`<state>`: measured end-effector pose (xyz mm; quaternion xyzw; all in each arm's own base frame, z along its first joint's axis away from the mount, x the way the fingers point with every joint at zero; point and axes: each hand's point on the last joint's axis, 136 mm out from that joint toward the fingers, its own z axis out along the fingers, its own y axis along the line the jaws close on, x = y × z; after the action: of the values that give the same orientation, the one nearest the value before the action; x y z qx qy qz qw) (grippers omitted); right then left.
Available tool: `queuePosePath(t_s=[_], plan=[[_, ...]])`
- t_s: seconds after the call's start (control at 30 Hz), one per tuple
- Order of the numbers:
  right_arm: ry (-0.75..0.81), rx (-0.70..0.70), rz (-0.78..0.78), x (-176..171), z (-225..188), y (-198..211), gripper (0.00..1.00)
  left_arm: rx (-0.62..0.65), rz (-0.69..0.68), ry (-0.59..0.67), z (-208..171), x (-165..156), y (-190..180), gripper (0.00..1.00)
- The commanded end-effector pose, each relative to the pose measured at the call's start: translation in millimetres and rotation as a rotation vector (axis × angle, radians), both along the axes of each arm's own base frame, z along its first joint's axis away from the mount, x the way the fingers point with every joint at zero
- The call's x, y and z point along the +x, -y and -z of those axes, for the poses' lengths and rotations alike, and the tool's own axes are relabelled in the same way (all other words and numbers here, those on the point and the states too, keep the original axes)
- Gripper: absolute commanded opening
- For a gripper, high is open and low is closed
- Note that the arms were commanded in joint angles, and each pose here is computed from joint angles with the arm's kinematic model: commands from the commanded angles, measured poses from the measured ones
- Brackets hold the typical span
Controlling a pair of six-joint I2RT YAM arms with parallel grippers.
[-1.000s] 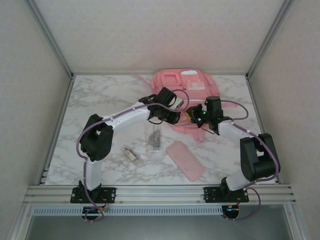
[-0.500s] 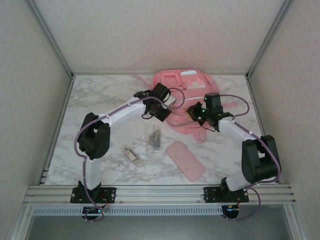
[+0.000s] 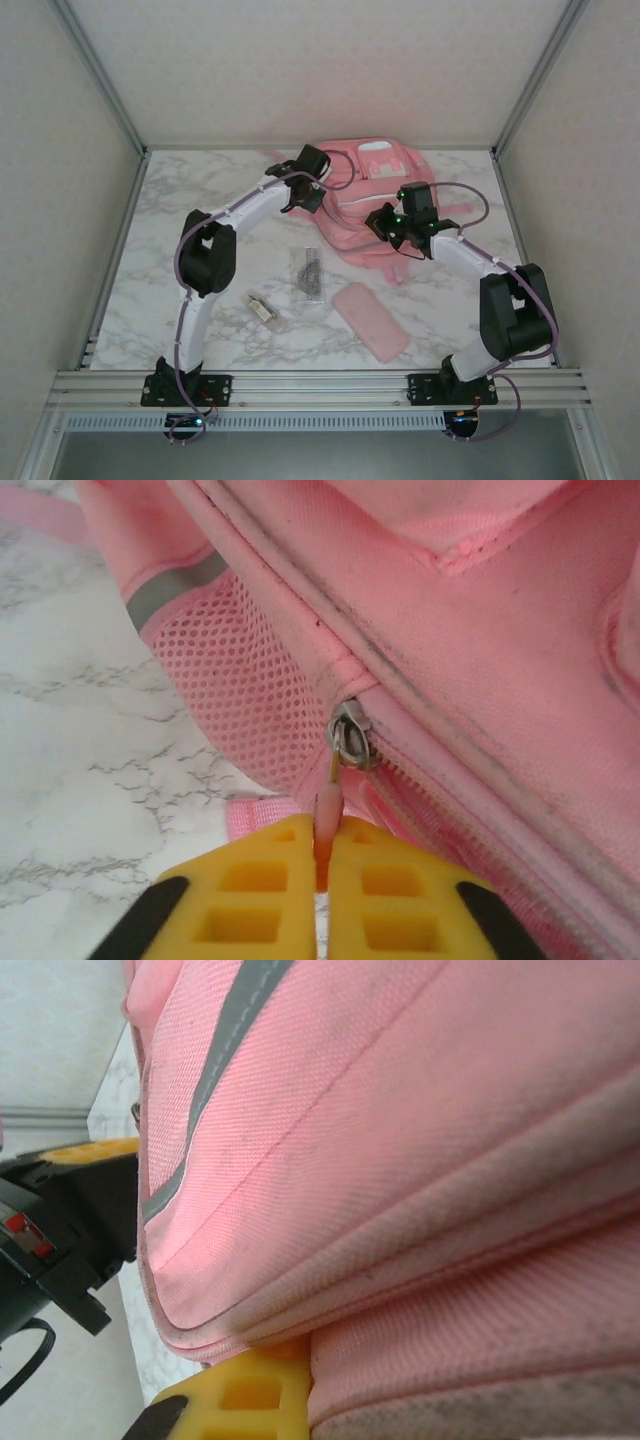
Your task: Pack the student bag
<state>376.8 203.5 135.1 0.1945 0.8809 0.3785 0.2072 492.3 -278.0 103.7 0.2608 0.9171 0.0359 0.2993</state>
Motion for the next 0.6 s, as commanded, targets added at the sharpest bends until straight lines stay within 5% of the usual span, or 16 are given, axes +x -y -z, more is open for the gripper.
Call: queuePosePath(t_s=[0.0, 0.17, 0.23, 0.57], plan=[[0.114, -0.002, -0.153, -2.8, -31.9, -24.1, 0.25, 0.003, -0.186, 0.103, -32.0, 13.1, -40.3, 0.31], [0.164, -0.197, -0.227, -26.5, -36.6, -12.4, 0.79, -0.063, -0.291, 0.111, -43.9, -6.5, -57.6, 0.70], [0.156, -0.244, -0.239, -38.5, -34.3, -4.4, 0.98, -0.101, -0.320, 0.117, -50.9, -15.5, -62.6, 0.97], [-0.012, -0.369, -0.348, -134.1, 4.6, 18.4, 0.99, -0.407, -0.394, 0.055, -68.2, -65.4, -59.4, 1.00]])
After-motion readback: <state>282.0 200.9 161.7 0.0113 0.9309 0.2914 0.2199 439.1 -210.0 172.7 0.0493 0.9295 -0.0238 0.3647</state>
